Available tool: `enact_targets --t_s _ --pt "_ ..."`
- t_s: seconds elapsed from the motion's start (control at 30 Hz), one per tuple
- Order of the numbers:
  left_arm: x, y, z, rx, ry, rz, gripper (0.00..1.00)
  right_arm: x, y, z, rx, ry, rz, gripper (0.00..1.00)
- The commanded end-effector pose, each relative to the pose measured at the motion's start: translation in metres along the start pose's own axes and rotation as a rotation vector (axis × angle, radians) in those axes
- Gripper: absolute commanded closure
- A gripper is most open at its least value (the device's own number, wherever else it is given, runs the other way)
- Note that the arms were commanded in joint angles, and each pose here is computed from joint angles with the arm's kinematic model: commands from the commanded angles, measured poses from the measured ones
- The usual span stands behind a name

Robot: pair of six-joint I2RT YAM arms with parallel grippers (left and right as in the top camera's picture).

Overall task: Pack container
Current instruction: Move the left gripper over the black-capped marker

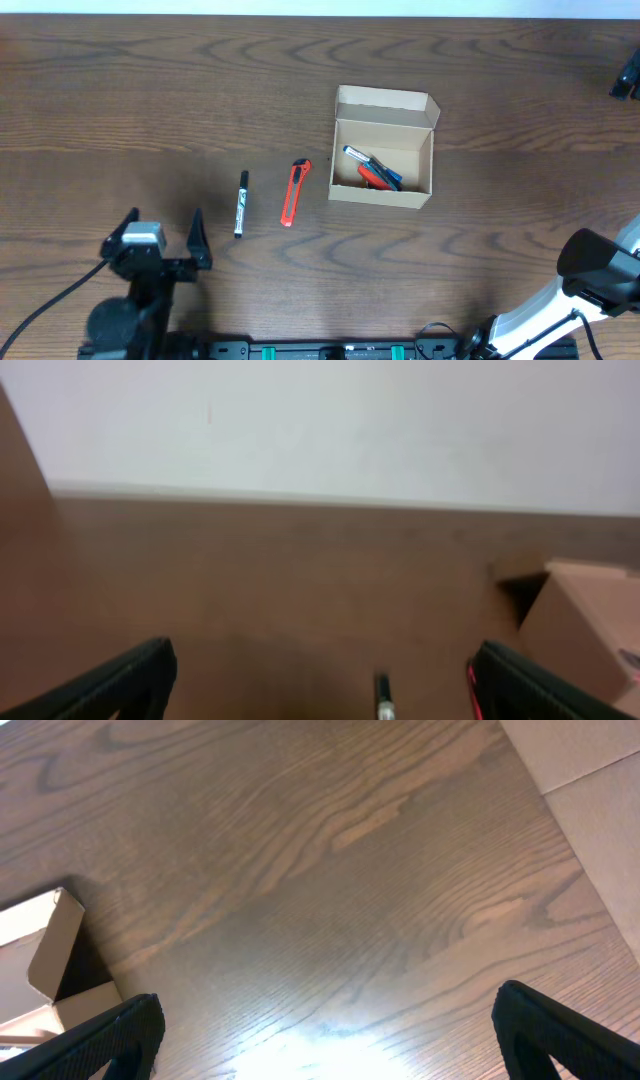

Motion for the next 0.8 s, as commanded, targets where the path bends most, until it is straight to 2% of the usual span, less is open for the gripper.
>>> enact_targets --t_s 0.0,0.1,0.2,0.3,0.37,0.43,0.67,0.77 --pt "0.063 -0.026 -0.008 -0.027 0.179 -0.077 0.05 -0.002 -0.014 -0.002 0.002 0.018 -0.037 0.01" --pt "0.114 -0.038 -0.014 -0.068 0.191 -0.054 0.05 -0.002 -0.014 -0.002 0.002 0.018 -0.037 0.01" --pt "0.156 -0.044 -0.026 -0.194 0.185 -0.034 0.05 -0.002 -0.014 -0.002 0.002 0.018 -0.037 0.01" --pt "0.186 -0.048 -0.036 -0.321 0.214 -0.093 0.05 -0.002 -0.014 -0.002 0.002 0.018 -0.037 0.01" --pt "0.196 -0.039 -0.037 -0.337 0.265 -0.103 0.05 -0.002 -0.014 -0.002 0.002 0.017 -0.037 0.01" --pt "0.193 -0.019 -0.031 -0.300 0.256 -0.019 0.05 -0.002 -0.014 -0.002 0.002 0.018 -0.037 0.01" --pt "0.116 0.077 -0.009 -0.227 0.058 0.655 0.05 -0.002 -0.014 -0.002 0.002 0.018 -0.037 0.01" --pt "0.091 0.110 0.001 -0.144 0.024 0.820 0.05 -0.002 -0.014 -0.001 0.003 0.018 -0.037 0.01"
Point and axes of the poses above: each gripper's point midway between its finger pads, its own y axis out along the fingers, its own z axis along the line the jaws close on, x = y × z, the point moved 10 cm from there along -y, back along the fingers, and after that the axes turned 2 degrees about -y, right-handed, at the moved point
